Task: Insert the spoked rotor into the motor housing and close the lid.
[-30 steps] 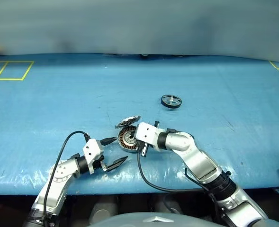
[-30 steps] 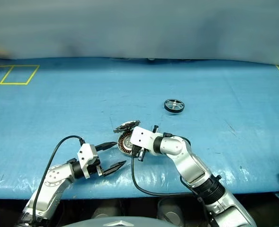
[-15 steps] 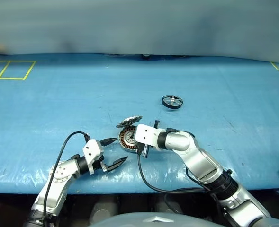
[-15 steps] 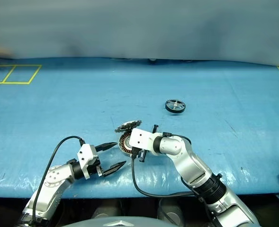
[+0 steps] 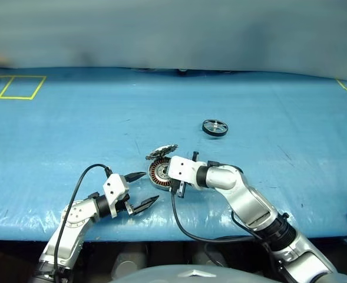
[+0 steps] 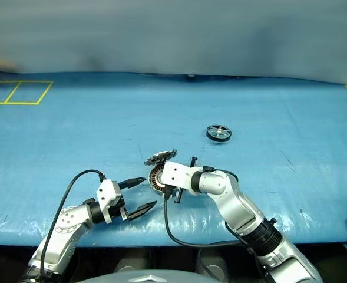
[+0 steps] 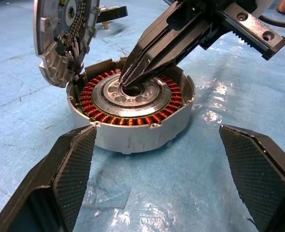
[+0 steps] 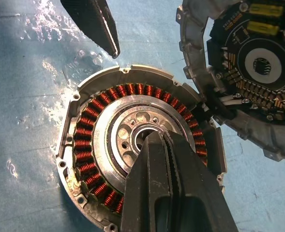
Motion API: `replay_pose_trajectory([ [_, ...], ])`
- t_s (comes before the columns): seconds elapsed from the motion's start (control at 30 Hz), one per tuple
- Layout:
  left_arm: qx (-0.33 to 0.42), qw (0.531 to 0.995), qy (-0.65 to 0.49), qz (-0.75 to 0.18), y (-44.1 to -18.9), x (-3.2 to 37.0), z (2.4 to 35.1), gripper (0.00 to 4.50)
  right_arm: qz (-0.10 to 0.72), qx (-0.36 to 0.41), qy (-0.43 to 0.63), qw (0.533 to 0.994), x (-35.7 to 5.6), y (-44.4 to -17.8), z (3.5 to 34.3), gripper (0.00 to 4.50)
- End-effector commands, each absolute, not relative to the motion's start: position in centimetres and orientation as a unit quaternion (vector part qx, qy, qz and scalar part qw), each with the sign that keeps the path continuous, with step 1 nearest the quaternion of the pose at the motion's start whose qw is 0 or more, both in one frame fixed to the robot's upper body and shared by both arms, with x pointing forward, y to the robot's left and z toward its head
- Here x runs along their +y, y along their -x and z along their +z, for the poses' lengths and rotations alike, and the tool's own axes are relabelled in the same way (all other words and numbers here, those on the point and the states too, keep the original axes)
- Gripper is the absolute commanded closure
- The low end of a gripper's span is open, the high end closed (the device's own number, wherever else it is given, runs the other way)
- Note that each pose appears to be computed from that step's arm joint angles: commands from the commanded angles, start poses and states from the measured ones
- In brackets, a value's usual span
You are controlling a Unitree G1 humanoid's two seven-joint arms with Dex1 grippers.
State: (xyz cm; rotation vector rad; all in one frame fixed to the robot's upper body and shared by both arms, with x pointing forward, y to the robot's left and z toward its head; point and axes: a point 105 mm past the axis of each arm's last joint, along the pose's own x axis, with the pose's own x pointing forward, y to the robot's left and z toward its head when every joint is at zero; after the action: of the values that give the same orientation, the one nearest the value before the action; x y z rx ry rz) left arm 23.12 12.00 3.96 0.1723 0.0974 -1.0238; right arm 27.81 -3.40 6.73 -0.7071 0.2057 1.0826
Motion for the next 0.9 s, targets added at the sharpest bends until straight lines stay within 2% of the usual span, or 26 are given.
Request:
replay_pose_trajectory([
  [0.03,0.024,0.865,-0.087,-0.493,-23.2,11.8,5.2,0.17,0.513,0.104,0.297,0.799,-3.6,-27.4,7.0,4.47],
  [0.2,0.023,0.865,-0.087,-0.494,-23.3,11.8,5.2,0.17,0.523,0.063,0.271,0.805,-2.7,-27.3,9.4,4.47],
  [0.43,0.023,0.866,-0.086,-0.491,-23.4,11.8,5.3,0.17,0.517,0.062,0.281,0.807,-2.8,-27.7,9.4,4.47],
  [0.77,0.026,0.869,-0.083,-0.487,-23.1,11.9,5.1,0.17,0.514,0.093,0.294,0.800,-3.2,-28.0,7.6,4.47],
  [0.9,0.027,0.870,-0.083,-0.486,-23.0,11.9,5.1,0.17,0.511,0.122,0.315,0.791,-3.8,-27.9,6.0,4.47],
])
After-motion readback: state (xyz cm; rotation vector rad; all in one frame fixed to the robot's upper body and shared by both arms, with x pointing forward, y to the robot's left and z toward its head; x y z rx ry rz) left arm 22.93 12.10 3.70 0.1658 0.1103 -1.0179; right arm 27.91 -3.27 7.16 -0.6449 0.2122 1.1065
